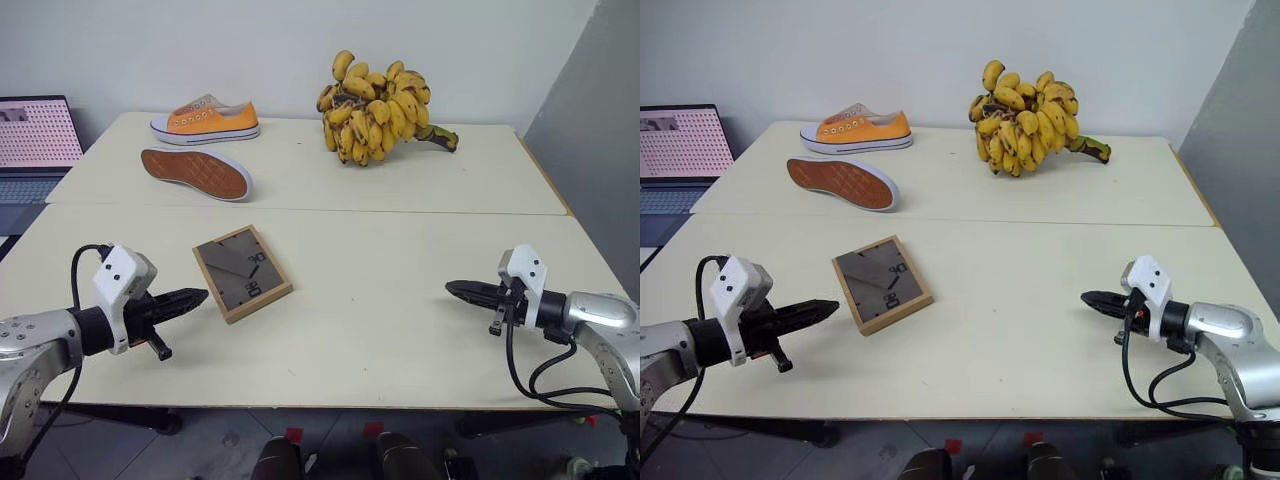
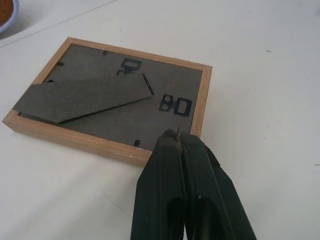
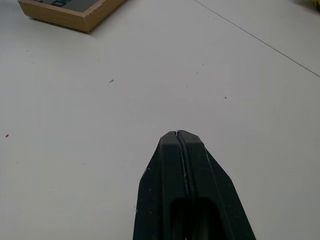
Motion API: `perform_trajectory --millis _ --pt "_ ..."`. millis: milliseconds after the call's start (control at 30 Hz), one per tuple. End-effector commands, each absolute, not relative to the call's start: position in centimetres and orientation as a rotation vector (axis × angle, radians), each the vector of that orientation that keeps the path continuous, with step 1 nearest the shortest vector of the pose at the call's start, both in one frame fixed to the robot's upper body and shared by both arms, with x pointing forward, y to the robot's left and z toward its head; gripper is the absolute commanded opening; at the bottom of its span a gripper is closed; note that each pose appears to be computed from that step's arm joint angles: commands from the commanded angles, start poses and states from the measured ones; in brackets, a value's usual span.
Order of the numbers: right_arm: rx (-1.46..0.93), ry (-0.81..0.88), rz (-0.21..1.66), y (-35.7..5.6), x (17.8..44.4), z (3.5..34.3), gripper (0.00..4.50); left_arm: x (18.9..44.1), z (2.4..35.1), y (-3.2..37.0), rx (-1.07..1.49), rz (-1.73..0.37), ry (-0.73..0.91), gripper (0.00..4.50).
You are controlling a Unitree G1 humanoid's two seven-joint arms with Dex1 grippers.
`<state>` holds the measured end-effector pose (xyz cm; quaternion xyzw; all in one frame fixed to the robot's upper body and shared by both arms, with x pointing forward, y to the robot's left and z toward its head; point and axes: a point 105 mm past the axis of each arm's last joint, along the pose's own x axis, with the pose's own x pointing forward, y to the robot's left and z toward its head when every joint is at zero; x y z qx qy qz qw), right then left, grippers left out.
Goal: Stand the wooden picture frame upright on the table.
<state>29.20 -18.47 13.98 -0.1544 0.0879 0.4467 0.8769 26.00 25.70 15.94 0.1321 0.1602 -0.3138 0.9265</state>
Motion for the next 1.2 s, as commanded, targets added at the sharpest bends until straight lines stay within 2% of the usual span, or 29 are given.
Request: perform_trajectory --millis 33,167,667,933,1200 --pt "-0.322 0.13 0.94 -17.8 29.3 15.4 0.0 26.5 17.0 25.6 0.306 -0.601 0.284 0.02" --pt "-0.324 0.126 0.919 -17.8 29.5 15.4 0.0 27.5 17.7 26.0 0.292 -0.537 0.254 0.02" --pt "-0.325 0.106 0.878 -17.8 29.9 15.7 0.0 28.5 18.4 26.9 0.27 -0.453 0.212 0.02" --pt "-0.305 0.097 0.844 -17.8 29.9 15.8 0.0 30.3 16.9 31.6 0.238 -0.133 0.219 0.02" --pt "-0.278 0.088 0.815 -17.4 29.7 15.8 0.0 33.4 15.1 32.2 0.191 -0.002 0.208 0.02"
